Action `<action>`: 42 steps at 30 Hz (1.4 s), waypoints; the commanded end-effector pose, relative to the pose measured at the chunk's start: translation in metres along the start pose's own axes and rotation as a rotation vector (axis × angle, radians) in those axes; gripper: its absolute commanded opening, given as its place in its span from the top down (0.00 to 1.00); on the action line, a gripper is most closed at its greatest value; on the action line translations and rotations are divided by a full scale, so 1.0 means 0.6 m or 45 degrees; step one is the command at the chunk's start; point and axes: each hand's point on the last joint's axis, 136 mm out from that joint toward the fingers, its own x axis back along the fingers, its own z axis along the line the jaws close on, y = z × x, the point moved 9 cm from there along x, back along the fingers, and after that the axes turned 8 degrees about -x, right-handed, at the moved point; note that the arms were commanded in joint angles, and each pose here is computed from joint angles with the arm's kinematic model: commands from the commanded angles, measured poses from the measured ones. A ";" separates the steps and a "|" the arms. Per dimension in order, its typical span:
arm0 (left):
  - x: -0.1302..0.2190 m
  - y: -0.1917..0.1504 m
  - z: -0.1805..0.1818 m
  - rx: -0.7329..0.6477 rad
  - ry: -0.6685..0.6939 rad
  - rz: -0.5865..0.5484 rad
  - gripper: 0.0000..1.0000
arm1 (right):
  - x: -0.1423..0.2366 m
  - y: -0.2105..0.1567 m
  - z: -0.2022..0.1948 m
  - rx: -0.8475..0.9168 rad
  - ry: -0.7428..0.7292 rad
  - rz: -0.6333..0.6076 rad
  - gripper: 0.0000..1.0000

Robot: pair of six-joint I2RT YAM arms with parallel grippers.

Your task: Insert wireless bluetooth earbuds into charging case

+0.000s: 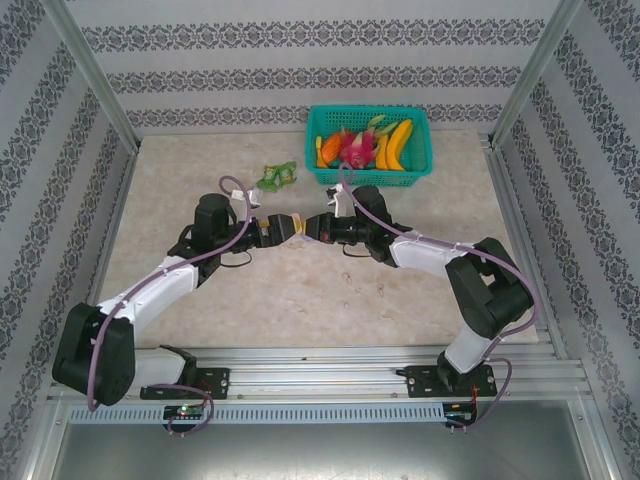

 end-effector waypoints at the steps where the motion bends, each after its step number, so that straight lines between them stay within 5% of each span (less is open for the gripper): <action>1: 0.028 0.037 -0.028 -0.129 0.124 -0.016 0.00 | 0.018 0.018 0.022 0.131 -0.052 -0.047 1.00; 9: 0.044 0.105 -0.005 -0.298 0.745 0.326 0.00 | 0.034 0.042 0.028 0.429 -0.219 -0.066 1.00; 12: 0.036 0.128 -0.005 -0.384 0.778 0.454 0.00 | 0.034 0.051 0.034 0.565 -0.241 -0.063 1.00; 26: -0.030 0.114 -0.039 -0.383 0.048 0.766 0.12 | 0.049 0.016 0.016 0.900 -0.411 -0.018 1.00; 42: -0.087 0.093 -0.014 -0.232 -0.213 0.849 0.46 | 0.049 -0.015 0.025 0.863 -0.305 -0.005 1.00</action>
